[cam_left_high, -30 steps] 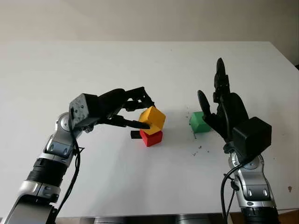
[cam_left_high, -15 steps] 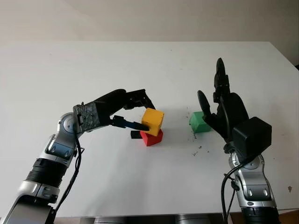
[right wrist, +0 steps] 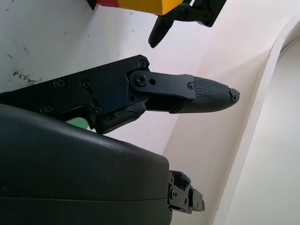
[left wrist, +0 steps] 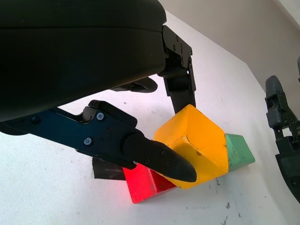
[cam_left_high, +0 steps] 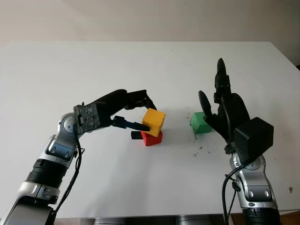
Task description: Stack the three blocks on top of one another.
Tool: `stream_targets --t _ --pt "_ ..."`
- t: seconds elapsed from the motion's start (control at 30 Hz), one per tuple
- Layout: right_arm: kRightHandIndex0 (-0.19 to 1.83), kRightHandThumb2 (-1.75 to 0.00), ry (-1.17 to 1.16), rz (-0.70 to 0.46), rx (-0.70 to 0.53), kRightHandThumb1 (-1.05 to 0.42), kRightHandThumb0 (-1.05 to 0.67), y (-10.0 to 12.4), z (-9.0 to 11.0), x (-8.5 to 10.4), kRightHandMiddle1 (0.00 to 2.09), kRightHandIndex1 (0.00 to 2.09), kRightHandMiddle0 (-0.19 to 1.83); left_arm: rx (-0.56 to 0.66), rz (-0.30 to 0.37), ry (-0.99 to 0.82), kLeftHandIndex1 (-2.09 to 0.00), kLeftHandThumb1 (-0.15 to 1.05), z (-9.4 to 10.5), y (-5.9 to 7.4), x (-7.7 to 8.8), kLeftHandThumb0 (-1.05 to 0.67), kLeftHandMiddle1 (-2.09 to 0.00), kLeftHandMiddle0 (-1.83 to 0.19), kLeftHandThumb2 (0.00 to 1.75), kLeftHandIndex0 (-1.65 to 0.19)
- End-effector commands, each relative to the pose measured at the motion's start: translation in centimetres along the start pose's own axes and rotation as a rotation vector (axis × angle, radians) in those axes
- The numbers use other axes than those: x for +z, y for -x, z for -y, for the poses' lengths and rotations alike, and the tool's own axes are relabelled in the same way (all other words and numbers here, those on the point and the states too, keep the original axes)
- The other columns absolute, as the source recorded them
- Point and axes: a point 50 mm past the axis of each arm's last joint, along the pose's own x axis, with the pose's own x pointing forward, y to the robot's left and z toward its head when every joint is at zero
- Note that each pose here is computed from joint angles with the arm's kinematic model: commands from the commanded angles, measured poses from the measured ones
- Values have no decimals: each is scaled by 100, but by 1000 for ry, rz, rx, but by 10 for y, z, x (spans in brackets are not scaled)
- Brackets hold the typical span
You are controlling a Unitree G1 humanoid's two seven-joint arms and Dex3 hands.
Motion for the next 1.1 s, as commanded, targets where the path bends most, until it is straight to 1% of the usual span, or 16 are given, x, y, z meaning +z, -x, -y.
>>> stream_targets --t 0.0,0.2,0.43,0.83,1.07 --pt "-19 -52 14 19 -3 -105 -79 -1 4 4 5 0 -19 3 0 -7 -119 103 1 3 -1 -50 0 -36 5 -24" --pt "-19 -52 26 20 -4 -105 -78 -1 5 4 5 0 -19 -1 -10 5 -102 102 -1 4 -2 -50 0 -30 5 -20" --pt "-19 -52 17 16 0 -105 -78 -2 5 4 5 0 -19 6 -5 2 -91 102 -1 5 -3 -50 0 -29 5 -20" --pt "-19 -52 15 20 7 -105 -78 -1 6 4 4 0 -19 13 -6 5 -87 101 -1 8 -6 -52 0 -26 5 -18" --pt "-19 -52 24 16 8 -105 -78 -1 7 4 5 0 -19 21 -28 12 -84 99 -1 10 -8 -51 0 -23 5 -16"
